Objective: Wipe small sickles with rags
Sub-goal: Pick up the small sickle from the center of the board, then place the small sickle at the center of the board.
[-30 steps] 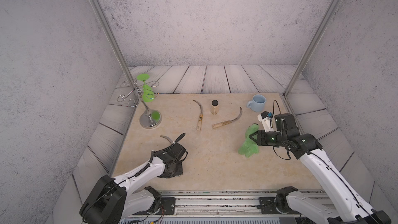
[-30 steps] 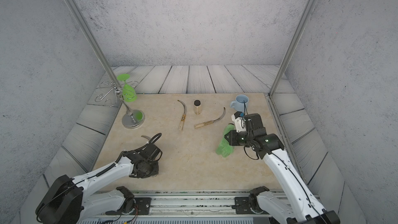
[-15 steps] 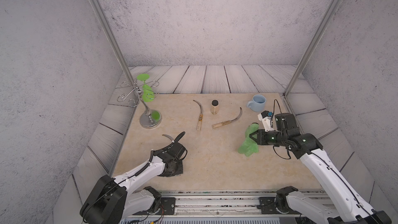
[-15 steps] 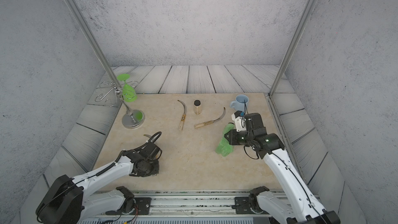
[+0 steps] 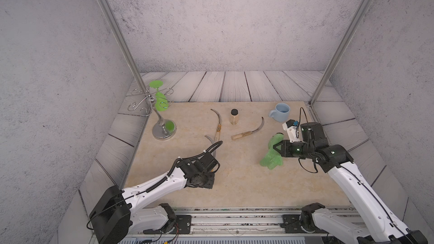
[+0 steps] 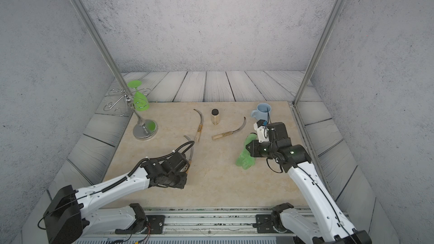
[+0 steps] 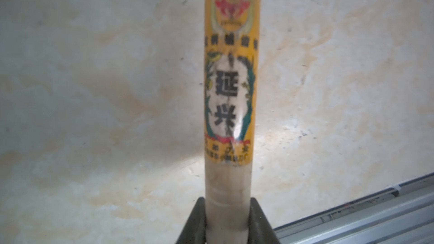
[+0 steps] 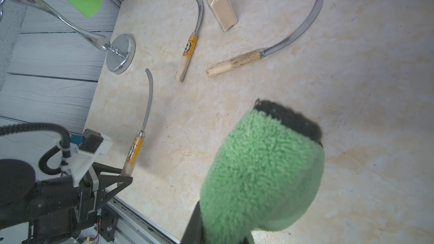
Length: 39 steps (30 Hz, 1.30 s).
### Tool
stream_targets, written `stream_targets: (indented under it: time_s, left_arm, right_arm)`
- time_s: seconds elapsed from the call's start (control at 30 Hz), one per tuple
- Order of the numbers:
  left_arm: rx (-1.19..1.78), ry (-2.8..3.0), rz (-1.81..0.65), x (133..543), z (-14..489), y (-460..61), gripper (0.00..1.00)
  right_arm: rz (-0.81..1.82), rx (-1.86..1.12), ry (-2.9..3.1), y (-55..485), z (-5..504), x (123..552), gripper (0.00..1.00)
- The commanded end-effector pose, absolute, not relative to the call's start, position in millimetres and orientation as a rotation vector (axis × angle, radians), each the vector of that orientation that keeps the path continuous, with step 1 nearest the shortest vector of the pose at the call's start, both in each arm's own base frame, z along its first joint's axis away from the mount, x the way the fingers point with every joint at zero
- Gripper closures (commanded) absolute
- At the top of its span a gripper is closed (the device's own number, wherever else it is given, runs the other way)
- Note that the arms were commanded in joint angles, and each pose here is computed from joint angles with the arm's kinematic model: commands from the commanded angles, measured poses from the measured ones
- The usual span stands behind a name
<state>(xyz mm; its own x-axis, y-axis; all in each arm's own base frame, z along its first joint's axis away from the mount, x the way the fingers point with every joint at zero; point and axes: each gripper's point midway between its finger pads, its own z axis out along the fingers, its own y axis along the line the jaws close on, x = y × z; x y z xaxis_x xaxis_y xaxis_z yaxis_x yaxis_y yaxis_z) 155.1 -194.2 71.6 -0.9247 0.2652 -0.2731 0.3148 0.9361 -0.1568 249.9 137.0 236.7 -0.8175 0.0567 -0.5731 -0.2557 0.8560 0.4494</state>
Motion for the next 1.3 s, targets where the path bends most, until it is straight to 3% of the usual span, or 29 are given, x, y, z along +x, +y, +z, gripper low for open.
stream_targets:
  time_s: [0.0,0.5,0.8,1.27]
  left_arm:
    - [0.602,2.774,-0.27,151,82,-218,1.0]
    - [1.184,2.58,-0.385,122,69,-327,1.0]
    - [1.242,2.576,-0.423,142,45,-369,1.0]
    - [1.21,2.654,-0.447,176,23,-385,1.0]
  right_arm:
    - [0.617,-0.101,2.434,122,246,249,0.83]
    - [0.555,0.003,2.442,97,255,239,0.82]
    - [0.582,0.018,2.51,101,228,234,0.82]
    - [0.567,0.019,2.513,99,230,235,0.82]
